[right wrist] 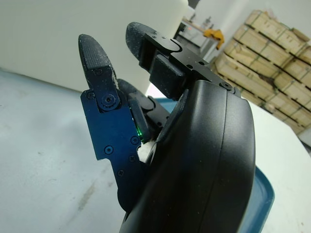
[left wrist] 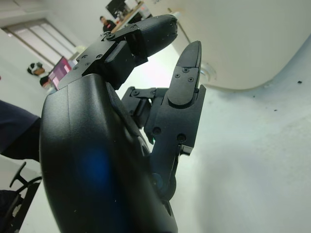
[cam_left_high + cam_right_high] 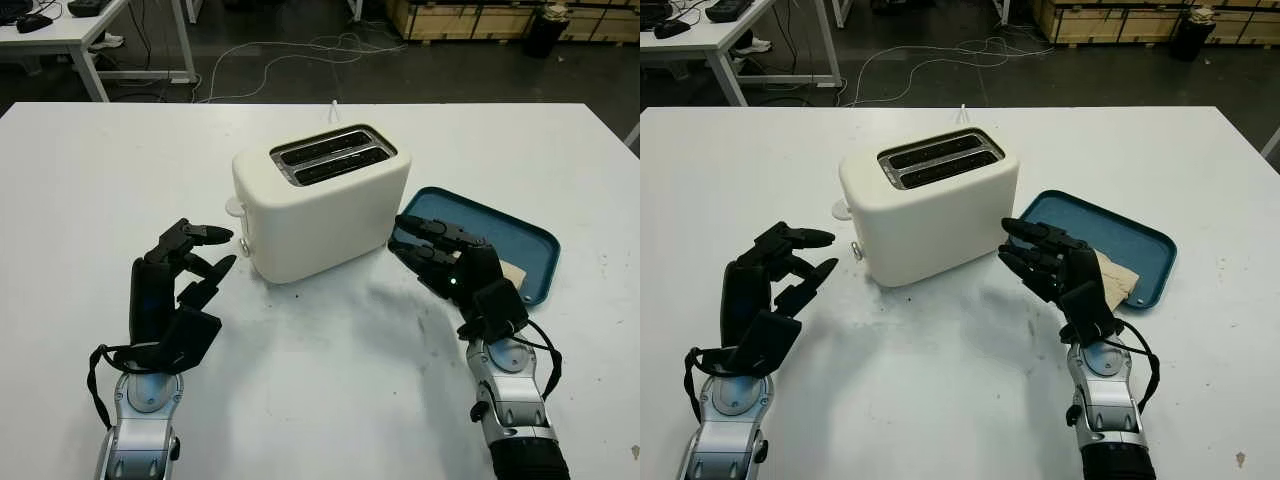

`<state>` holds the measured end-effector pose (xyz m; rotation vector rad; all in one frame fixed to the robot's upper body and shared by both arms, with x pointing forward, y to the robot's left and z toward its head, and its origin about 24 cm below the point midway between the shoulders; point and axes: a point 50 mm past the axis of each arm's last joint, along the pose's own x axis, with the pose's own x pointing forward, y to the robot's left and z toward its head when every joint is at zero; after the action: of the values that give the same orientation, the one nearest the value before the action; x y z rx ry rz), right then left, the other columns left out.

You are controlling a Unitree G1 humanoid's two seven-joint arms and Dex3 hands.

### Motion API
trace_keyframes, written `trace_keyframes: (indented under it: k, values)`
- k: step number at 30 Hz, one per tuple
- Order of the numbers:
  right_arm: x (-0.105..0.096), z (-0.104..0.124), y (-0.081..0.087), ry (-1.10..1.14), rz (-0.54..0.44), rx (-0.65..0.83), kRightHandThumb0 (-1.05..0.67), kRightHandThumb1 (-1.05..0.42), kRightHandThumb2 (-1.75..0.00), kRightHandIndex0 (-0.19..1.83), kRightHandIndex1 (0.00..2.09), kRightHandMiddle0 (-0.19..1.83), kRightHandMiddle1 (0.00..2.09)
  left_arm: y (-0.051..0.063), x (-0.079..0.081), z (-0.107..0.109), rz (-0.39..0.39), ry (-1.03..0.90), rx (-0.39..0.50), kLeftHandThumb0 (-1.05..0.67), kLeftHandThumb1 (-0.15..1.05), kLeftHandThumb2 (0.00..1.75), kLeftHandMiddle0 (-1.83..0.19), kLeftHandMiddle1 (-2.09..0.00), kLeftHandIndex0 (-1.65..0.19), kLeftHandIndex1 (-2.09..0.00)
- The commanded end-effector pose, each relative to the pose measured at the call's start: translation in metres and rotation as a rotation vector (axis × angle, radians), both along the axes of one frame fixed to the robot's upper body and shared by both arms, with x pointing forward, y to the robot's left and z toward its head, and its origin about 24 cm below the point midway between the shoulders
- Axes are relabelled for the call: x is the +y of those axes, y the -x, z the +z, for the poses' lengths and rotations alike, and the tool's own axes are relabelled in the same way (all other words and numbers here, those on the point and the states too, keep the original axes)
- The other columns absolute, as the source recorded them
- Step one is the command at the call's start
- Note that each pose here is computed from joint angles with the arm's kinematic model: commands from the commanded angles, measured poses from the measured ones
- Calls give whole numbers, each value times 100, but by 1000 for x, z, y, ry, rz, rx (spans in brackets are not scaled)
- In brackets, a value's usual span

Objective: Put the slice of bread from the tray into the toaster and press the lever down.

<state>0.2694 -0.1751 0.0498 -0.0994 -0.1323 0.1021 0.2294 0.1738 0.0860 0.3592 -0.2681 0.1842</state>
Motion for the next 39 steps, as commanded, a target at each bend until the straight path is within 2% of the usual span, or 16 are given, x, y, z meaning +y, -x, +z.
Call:
trace_keyframes:
  k: [1,13,20,23,28,35,39]
  values:
    - [-2,3,0,-1,3,-4,-53,-80,0,104,3,99,0,-2,-3,2,-7,0,-20,-22,92,14,-66,-160,-62,-98]
    - [-6,10,1,-3,53,-62,-55,-80,0,106,4,98,0,-5,-9,4,-8,6,-48,-23,92,14,-66,-162,-61,-103]
    - [-12,29,24,96,128,-216,-52,-81,0,105,3,94,0,-5,-10,2,-11,18,-40,-22,92,14,-66,-162,-60,-105]
    - [-23,36,33,209,103,-292,-52,-81,0,104,2,94,0,-5,-9,1,-13,20,-44,-22,92,13,-65,-161,-60,-105]
    - [-46,42,42,380,-1,-383,-54,-82,-1,100,1,89,0,-4,-7,-1,-9,20,-38,-23,92,14,-64,-161,-59,-106]
    - [-74,26,42,726,-88,-469,-50,-80,0,88,0,79,0,-5,-7,-1,-8,7,-41,-23,92,14,-66,-161,-59,-106]
    - [-87,16,39,889,-80,-483,-56,-80,0,74,0,67,0,-5,-7,-2,-13,7,-44,-23,92,14,-66,-160,-59,-106]
